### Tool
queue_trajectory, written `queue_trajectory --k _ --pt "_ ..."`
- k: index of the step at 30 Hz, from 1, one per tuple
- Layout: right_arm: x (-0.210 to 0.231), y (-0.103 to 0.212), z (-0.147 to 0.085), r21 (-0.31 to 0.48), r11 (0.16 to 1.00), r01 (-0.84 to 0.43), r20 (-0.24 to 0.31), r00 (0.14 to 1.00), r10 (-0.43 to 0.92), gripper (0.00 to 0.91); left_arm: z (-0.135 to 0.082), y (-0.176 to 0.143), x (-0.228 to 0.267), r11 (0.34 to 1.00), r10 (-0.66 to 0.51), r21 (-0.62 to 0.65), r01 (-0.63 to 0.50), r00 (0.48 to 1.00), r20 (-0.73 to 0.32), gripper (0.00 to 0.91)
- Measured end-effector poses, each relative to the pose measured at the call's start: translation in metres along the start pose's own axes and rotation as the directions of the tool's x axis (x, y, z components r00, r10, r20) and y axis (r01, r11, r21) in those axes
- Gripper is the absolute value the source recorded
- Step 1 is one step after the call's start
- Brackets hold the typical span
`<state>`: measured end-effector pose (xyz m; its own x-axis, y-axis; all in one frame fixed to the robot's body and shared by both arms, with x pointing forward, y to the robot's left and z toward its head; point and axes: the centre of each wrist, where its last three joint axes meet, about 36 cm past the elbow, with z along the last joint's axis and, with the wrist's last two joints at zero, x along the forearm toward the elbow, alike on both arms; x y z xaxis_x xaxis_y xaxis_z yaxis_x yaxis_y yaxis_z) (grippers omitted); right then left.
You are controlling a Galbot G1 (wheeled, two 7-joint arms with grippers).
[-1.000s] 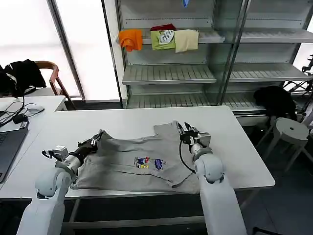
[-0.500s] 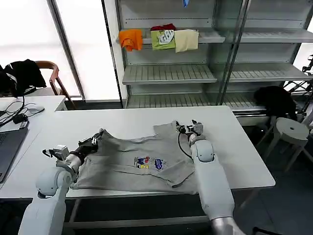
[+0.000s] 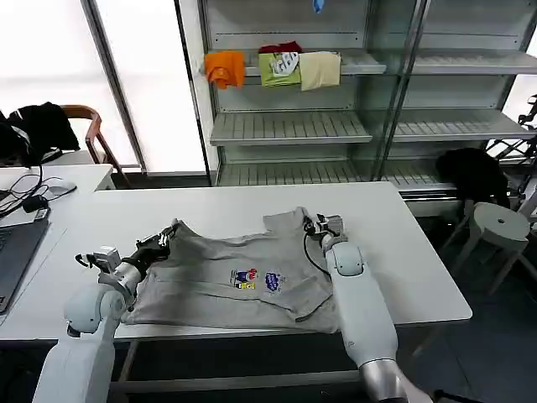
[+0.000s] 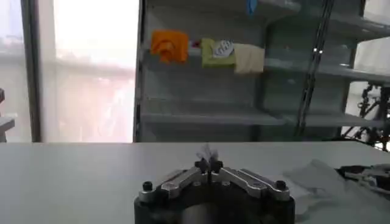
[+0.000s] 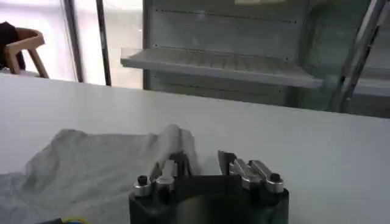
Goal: Fold and organize the clothes.
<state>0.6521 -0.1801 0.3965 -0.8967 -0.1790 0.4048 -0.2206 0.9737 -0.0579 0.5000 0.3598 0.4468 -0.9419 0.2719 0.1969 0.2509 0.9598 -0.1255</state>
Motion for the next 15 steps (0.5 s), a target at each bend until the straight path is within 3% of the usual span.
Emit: queue_trajectory --k 8,15 --pt "0.004 0.003 0.004 -0.025 1.0 0.011 -0.004 1.0 -0.012 0.0 -0.001 0.0 0.001 1.0 0.002 0.0 -0.002 1.0 0.006 0.0" --pt "0.016 0.013 0.0 -0.053 0.998 0.024 0.045 0.999 -0.021 0.0 -0.003 -0.001 0.004 1.0 0.002 0.0 -0.002 1.0 0.015 0.0"
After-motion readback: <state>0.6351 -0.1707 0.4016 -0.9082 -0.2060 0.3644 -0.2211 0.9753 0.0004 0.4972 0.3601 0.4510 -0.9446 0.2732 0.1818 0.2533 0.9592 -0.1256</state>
